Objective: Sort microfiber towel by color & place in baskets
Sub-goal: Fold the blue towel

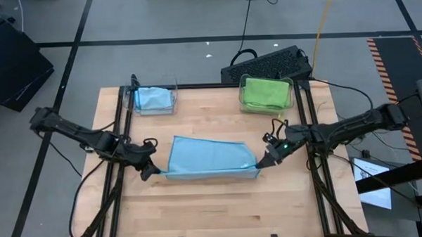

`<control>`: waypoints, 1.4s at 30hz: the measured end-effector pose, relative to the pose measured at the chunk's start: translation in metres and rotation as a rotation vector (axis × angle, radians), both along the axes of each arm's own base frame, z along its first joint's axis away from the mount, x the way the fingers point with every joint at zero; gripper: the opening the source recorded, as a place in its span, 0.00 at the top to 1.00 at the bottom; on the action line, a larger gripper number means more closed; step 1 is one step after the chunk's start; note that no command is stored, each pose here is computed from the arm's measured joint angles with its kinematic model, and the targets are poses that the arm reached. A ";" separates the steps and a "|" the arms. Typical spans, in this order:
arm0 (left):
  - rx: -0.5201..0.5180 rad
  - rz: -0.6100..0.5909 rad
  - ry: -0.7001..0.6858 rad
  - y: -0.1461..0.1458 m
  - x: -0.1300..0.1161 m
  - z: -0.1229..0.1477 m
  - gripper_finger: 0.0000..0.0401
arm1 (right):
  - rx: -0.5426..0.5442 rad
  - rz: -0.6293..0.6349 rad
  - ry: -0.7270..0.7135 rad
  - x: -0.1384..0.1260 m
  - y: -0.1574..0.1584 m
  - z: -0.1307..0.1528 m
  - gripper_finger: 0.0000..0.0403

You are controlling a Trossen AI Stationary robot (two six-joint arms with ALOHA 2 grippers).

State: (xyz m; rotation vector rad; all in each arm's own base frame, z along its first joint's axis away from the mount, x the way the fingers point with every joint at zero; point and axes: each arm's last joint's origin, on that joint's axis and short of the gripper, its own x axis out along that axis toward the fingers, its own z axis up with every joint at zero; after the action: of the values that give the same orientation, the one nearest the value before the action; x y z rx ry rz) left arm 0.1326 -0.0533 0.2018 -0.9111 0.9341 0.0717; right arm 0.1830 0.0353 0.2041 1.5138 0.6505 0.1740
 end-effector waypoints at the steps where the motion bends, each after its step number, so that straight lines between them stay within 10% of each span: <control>1: -0.013 -0.002 -0.006 -0.001 0.000 -0.002 0.99 | 0.014 0.007 0.012 0.000 0.002 -0.002 0.94; 10: -0.053 -0.035 -0.040 -0.016 -0.001 -0.008 0.79 | 0.058 0.011 0.074 -0.004 0.006 -0.013 0.55; 15: -0.094 -0.015 -0.002 -0.021 -0.003 -0.010 0.60 | 0.058 -0.185 0.240 -0.012 0.000 -0.037 0.41; 24: -0.161 0.126 -0.138 -0.020 0.008 0.001 0.49 | 0.066 -0.457 0.452 -0.025 -0.009 -0.080 0.38; 42: 0.320 0.022 -0.192 0.016 0.129 -0.053 0.57 | 0.175 -0.488 0.441 0.008 -0.004 -0.105 0.38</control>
State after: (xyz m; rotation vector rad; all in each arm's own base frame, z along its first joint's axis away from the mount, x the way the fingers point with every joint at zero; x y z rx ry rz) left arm 0.2614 -0.0369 0.1490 -0.6189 0.7092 0.1456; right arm 0.1912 0.0317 0.0988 1.8544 0.5987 -0.4995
